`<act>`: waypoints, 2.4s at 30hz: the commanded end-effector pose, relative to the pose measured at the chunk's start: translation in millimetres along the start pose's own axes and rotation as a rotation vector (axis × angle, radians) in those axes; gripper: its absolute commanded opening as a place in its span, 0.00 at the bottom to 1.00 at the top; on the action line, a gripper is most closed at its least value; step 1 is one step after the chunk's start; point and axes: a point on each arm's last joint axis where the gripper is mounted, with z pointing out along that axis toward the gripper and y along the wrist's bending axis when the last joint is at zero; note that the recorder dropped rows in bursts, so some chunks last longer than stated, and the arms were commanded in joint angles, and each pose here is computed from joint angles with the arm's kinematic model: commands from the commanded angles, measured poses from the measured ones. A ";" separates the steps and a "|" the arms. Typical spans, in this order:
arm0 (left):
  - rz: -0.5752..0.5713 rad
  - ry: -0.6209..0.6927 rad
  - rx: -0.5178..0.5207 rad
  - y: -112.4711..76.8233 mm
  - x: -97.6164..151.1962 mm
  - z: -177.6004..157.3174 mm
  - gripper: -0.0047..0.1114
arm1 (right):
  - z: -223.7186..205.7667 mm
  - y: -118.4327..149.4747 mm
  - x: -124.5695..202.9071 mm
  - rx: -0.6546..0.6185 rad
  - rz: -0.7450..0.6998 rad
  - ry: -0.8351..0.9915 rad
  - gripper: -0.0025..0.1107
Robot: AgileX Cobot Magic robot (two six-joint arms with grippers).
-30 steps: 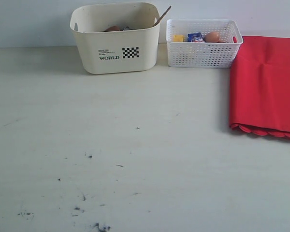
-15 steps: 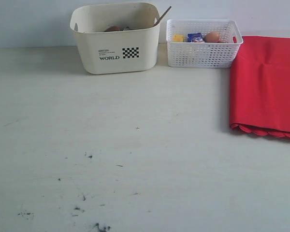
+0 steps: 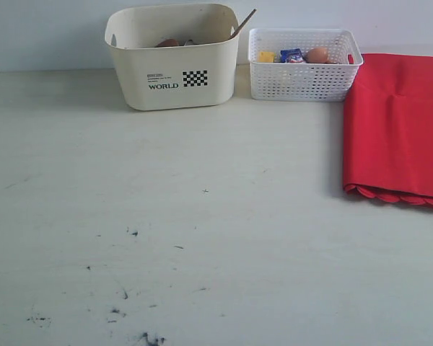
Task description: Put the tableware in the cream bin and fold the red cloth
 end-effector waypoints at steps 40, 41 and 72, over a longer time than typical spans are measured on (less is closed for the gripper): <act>0.005 -0.005 -0.002 0.1 0.3 -0.4 0.06 | -32.6 14.6 50.5 -0.026 -0.081 0.206 0.02; 0.005 -0.005 -0.002 0.1 0.3 -0.4 0.06 | -32.6 12.9 50.3 -0.006 -0.081 0.204 0.02; 0.005 -0.005 -0.002 0.1 0.3 -0.4 0.06 | -68.6 -21.3 97.7 0.506 0.061 0.211 0.02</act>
